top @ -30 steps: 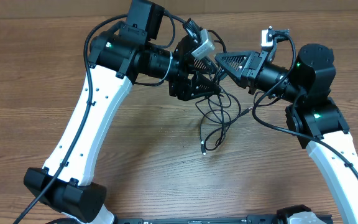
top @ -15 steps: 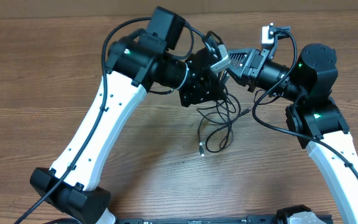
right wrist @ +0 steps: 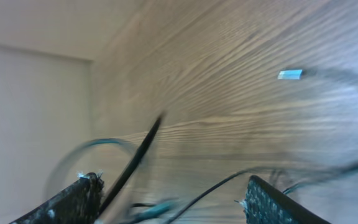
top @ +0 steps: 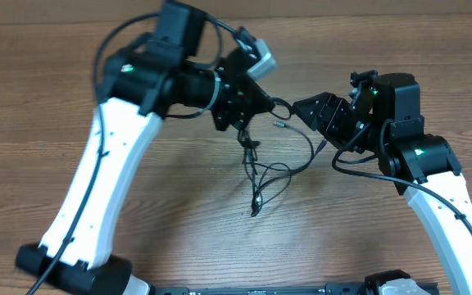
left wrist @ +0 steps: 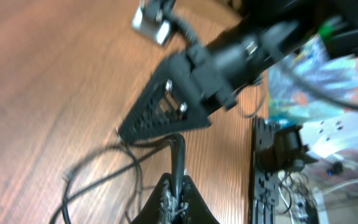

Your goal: Untangle cables

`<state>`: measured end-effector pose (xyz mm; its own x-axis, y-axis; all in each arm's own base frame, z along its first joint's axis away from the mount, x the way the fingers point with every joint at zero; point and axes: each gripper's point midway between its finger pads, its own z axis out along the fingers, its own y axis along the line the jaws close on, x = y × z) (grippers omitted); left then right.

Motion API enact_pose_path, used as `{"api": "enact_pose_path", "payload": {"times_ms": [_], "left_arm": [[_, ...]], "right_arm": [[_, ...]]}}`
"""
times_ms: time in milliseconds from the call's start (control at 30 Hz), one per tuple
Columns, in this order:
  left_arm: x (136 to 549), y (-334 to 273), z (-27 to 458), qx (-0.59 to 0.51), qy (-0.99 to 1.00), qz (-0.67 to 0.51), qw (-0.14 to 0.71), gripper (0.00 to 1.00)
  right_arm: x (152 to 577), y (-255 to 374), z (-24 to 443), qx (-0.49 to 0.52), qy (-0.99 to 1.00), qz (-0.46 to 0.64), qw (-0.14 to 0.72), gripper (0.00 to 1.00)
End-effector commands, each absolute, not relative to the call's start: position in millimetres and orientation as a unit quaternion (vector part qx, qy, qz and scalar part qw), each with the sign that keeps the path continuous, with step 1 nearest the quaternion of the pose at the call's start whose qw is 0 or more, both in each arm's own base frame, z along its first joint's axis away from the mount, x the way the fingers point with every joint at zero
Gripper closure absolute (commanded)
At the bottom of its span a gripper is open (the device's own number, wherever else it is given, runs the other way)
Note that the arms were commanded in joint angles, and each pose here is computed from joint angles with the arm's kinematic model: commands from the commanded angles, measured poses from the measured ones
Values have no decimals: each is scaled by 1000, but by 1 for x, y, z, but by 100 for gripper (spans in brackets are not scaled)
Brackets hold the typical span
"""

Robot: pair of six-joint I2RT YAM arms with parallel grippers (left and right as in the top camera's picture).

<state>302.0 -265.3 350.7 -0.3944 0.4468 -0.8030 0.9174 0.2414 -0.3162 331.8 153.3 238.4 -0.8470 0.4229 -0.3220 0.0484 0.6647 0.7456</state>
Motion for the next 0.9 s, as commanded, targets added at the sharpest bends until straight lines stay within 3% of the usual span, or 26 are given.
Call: {"api": "enact_pose_path", "payload": {"times_ms": [0, 367, 500, 733, 867], "left_arm": [[278, -264, 401, 472, 678, -458, 328, 96], [286, -269, 416, 448, 675, -479, 338, 96], [284, -272, 427, 446, 658, -501, 341, 96], [285, -278, 459, 446, 616, -536, 366, 96], [292, -269, 479, 441, 604, -526, 404, 96]], "right_arm": [[317, 175, 251, -28, 872, 409, 267, 27], [273, 218, 269, -147, 827, 496, 220, 21], [269, 225, 268, -157, 827, 494, 218, 26], [268, 232, 249, -153, 854, 449, 212, 46], [273, 215, 211, -104, 907, 359, 194, 78]]}}
